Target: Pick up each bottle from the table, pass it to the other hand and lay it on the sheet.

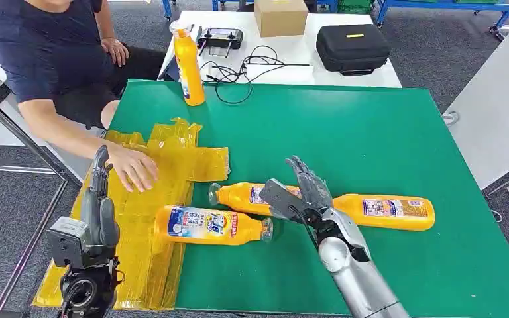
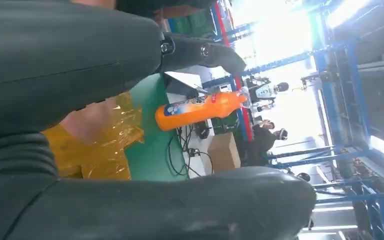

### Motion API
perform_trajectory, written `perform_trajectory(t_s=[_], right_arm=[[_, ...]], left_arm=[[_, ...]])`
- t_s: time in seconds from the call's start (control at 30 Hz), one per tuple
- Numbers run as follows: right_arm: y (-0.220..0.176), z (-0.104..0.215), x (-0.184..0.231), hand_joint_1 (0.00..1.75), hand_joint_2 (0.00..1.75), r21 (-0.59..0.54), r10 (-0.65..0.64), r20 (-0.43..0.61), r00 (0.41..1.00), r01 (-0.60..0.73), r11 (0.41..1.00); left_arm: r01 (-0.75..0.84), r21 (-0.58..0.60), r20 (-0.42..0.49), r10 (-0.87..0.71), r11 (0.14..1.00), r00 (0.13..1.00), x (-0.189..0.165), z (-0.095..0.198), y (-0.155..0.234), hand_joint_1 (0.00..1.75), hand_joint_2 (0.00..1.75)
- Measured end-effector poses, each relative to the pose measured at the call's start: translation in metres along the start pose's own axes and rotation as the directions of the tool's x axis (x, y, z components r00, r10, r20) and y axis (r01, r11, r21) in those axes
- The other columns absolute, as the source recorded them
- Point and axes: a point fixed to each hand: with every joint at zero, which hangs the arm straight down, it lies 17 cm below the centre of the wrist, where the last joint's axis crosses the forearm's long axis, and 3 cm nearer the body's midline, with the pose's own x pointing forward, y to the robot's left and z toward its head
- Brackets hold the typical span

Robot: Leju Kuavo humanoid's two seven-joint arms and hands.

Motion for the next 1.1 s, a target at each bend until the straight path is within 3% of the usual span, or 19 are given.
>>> perform_trajectory(t_s=[0.57, 0.87, 0.9, 0.93, 0.97, 1.1], right_arm=[[0.016, -0.01, -0.032, 0.0, 1.75, 0.082, 0.05, -0.085, 0.995, -0.043, 0.996], [0.031, -0.022, -0.028, 0.03, 1.75, 0.155, 0.216, -0.115, 0.97, -0.197, 0.968], [0.035, -0.022, -0.026, 0.24, 1.75, 0.174, 0.24, -0.117, 0.964, -0.218, 0.96], [0.043, -0.022, -0.024, 0.94, 1.75, 0.202, 0.27, -0.115, 0.956, -0.244, 0.948], [0.049, -0.021, -0.022, 1.43, 1.75, 0.223, 0.289, -0.114, 0.95, -0.259, 0.94], [0.073, -0.017, -0.011, 1.75, 1.75, 0.295, 0.346, -0.09, 0.934, -0.306, 0.905]], left_arm=[[-0.027, 0.03, 0.032, 0.026, 0.999, 0.999, 0.006, -0.006, 0.01, 0.0, 0.0], [-0.05, 0.047, 0.049, 0.048, 0.998, 0.998, 0.011, -0.009, 0.011, 0.0, 0.0], [-0.052, 0.051, 0.052, 0.05, 0.997, 0.997, 0.012, -0.009, 0.011, 0.0, 0.0], [-0.054, 0.058, 0.056, 0.051, 0.997, 0.997, 0.013, -0.01, 0.012, 0.0, 0.0], [-0.058, 0.061, 0.056, 0.054, 0.996, 0.997, 0.013, -0.01, 0.012, 0.0, 0.0], [-0.055, 0.091, 0.06, 0.05, 0.994, 0.997, 0.012, -0.008, 0.02, 0.0, 0.0]])
